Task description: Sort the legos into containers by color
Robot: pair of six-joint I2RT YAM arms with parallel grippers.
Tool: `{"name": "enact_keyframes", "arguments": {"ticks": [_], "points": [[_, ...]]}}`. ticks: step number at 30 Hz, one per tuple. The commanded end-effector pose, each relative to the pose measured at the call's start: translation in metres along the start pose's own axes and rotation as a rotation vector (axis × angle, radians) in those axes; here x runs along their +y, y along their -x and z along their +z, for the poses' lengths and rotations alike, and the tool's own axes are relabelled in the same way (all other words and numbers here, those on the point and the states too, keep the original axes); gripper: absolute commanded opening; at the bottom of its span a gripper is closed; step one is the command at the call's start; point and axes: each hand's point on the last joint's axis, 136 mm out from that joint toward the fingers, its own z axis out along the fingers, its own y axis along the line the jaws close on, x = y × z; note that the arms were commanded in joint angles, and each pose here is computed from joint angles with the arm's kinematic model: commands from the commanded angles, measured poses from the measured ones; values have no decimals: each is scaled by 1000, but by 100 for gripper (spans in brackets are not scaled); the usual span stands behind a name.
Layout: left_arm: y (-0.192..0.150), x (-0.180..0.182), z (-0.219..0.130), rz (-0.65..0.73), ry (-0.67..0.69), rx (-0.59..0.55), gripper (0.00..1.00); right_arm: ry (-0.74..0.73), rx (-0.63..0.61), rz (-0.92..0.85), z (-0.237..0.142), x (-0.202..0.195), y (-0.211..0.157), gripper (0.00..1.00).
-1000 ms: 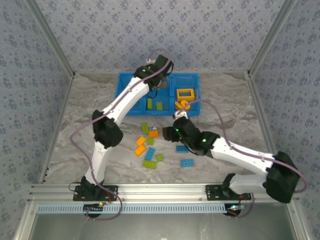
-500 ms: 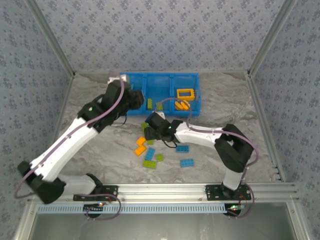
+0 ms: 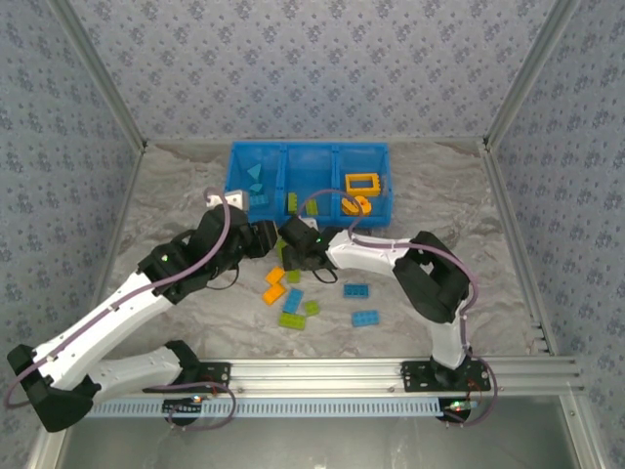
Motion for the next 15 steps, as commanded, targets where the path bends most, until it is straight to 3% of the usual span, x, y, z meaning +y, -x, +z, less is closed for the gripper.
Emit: {"name": "enact_keyframes", "arguments": {"ticks": [1, 7, 15], "points": [[5, 1, -6, -13, 3, -28, 50, 2, 22, -3, 4, 5, -2, 69], [2, 2, -5, -16, 4, -24, 50, -6, 28, -1, 7, 6, -4, 73], [1, -1, -2, -17, -6, -21, 49, -42, 51, 10, 17, -5, -8, 61]]}}
